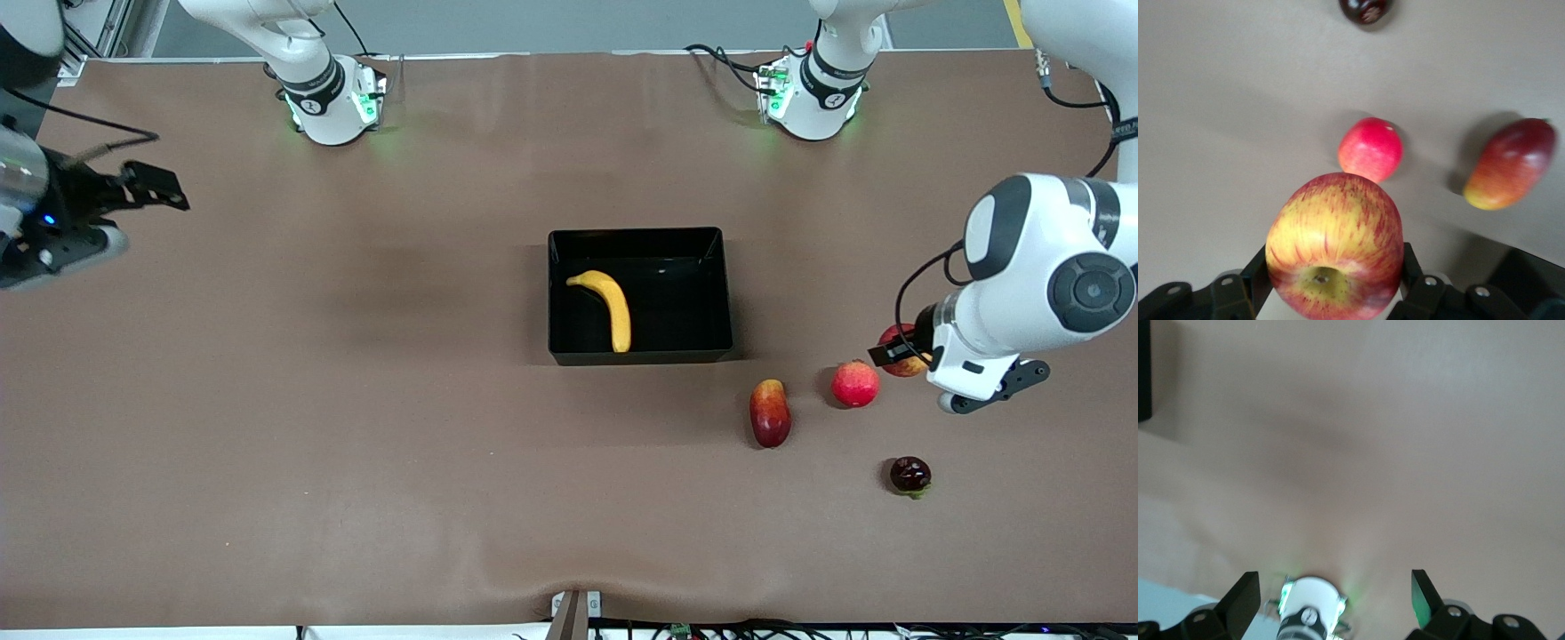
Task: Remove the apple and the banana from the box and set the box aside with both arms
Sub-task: 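Lift the apple out of the box with the left gripper, then lower the apple beside the red apple and open the left gripper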
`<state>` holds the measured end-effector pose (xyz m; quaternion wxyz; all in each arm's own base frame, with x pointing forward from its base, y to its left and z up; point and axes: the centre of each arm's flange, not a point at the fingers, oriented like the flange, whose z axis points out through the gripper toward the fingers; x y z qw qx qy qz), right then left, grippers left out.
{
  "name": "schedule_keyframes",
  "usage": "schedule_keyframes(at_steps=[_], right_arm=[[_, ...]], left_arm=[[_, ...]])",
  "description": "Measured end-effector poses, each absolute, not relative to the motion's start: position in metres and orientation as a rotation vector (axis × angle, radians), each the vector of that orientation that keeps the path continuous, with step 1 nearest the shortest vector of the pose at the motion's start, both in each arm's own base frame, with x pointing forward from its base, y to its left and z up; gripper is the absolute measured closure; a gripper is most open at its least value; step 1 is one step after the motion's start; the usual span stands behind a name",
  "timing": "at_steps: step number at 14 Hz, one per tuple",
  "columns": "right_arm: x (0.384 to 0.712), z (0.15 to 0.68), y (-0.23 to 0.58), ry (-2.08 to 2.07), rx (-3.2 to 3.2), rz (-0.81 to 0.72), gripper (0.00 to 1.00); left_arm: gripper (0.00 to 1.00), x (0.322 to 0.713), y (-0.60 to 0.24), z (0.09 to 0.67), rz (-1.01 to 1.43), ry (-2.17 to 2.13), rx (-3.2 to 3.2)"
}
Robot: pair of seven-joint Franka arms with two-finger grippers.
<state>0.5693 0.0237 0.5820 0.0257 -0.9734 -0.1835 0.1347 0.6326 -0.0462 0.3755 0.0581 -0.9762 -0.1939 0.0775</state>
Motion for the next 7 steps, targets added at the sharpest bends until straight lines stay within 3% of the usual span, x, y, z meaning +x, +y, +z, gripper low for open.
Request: schedule_keyframes(at_steps=[3, 7], right_arm=[[0.603, 0.559, 0.036, -0.601, -3.05, 0.258, 0.0], [0.63, 0.512, 0.023, -0.563, -3.059, 0.282, 0.0]], left_arm=[[0.24, 0.629, -0.035, 0.328, 0.197, -0.582, -2.973], [0.24, 0.632, 0.001, 0.297, 0.122, -0.544, -2.926]])
